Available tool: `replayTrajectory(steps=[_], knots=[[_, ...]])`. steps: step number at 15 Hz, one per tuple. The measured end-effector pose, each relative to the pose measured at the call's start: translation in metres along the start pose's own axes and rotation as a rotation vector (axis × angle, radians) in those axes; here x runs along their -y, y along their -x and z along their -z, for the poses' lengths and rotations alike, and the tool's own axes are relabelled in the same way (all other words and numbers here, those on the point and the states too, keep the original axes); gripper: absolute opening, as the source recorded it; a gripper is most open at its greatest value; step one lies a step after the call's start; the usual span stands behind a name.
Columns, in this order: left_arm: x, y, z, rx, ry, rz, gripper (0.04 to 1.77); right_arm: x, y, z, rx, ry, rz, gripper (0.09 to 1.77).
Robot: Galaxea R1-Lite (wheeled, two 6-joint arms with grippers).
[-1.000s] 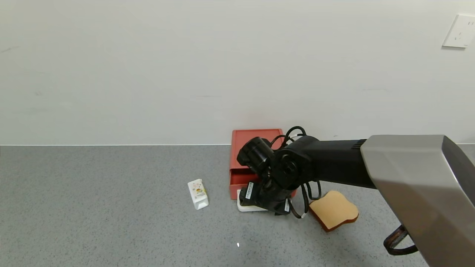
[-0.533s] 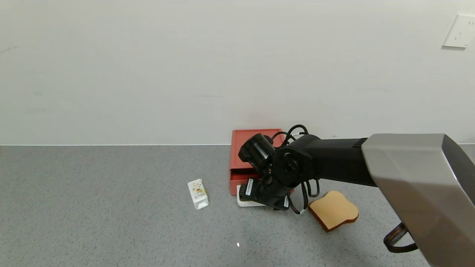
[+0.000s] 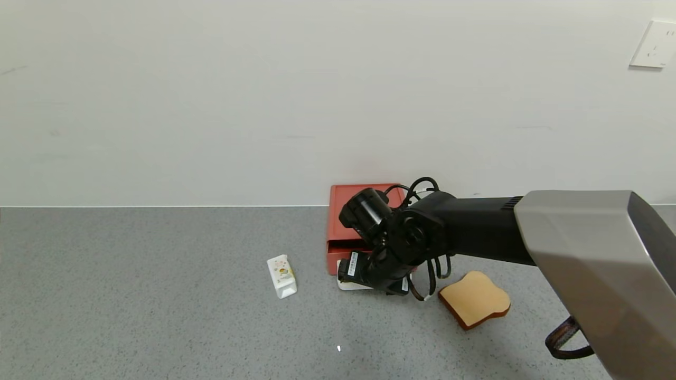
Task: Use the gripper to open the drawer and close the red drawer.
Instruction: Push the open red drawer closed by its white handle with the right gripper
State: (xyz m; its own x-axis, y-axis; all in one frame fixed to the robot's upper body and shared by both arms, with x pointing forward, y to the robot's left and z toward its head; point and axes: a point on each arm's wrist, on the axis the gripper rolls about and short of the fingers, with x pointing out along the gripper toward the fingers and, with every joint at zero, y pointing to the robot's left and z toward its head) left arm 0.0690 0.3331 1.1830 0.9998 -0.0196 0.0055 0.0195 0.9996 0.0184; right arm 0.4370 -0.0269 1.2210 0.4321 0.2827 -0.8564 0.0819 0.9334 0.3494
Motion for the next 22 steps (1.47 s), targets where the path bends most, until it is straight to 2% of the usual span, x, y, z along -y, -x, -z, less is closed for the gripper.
replayTrajectory(steps=[22], knots=[[0.000, 0.000, 0.000, 0.000, 0.000, 0.000, 1.72, 0.006, -0.012, -0.022, 0.095, 0.072, -0.054, 1.71]])
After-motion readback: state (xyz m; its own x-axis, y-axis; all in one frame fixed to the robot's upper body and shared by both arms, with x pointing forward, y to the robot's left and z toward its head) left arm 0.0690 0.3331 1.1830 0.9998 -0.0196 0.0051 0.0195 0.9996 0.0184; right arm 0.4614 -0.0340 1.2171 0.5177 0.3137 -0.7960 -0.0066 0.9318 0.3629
